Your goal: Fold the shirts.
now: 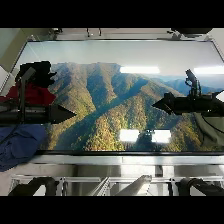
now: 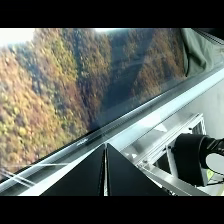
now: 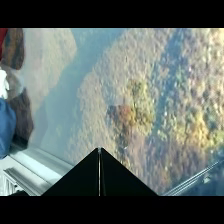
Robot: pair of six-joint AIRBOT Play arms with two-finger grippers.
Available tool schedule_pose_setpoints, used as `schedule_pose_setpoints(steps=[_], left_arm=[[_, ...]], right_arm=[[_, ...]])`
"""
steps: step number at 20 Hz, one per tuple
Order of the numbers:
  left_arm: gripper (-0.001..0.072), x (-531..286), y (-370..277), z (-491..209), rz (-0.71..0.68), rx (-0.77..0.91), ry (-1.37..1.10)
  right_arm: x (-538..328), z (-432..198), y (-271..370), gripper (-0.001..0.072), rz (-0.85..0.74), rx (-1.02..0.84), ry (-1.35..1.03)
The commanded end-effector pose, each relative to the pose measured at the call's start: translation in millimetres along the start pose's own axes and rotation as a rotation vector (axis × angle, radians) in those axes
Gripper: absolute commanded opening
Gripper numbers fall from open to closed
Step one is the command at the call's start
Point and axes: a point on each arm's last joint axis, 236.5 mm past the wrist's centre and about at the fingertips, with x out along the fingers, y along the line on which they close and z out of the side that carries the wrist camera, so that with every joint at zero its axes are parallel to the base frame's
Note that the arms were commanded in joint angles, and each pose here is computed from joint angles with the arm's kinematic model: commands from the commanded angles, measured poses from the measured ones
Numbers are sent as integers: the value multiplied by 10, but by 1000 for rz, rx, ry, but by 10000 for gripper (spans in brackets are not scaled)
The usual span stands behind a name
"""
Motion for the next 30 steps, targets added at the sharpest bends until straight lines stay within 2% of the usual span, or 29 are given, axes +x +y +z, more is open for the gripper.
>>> schedule_pose_setpoints(steps=[1,6,7,8,9,10,13,15,17,22,27,30], left_arm=[[14,2,0,-3,0,1,1],[15,-2,13,52,7,2,-22],[124,-25,13,113,18,13,-42],[381,-76,28,182,47,38,-61],[679,-161,67,290,100,79,-90],[718,-273,124,415,168,114,-124],[718,-863,504,956,490,161,-297],[716,-1249,788,1300,633,134,-385],[716,-1481,1161,1629,684,70,-430],[715,-1456,2362,2454,804,146,-430],[715,-525,3687,2719,786,83,-281],[714,28,4186,2703,770,72,-211]], right_arm=[[5,-4,-1,20,0,1,1],[4,-4,-1,20,0,0,1],[4,-4,-1,20,0,0,1],[4,-4,-1,20,0,1,1],[4,-3,-2,20,0,1,1],[5,-4,-1,21,0,1,1],[5,-4,-1,20,0,1,1],[4,-4,-1,20,0,0,1],[5,-4,-1,21,0,1,1],[4,-3,5,20,2,2,1],[4,-2,6,20,3,2,1],[5,-3,4,20,2,2,1]])
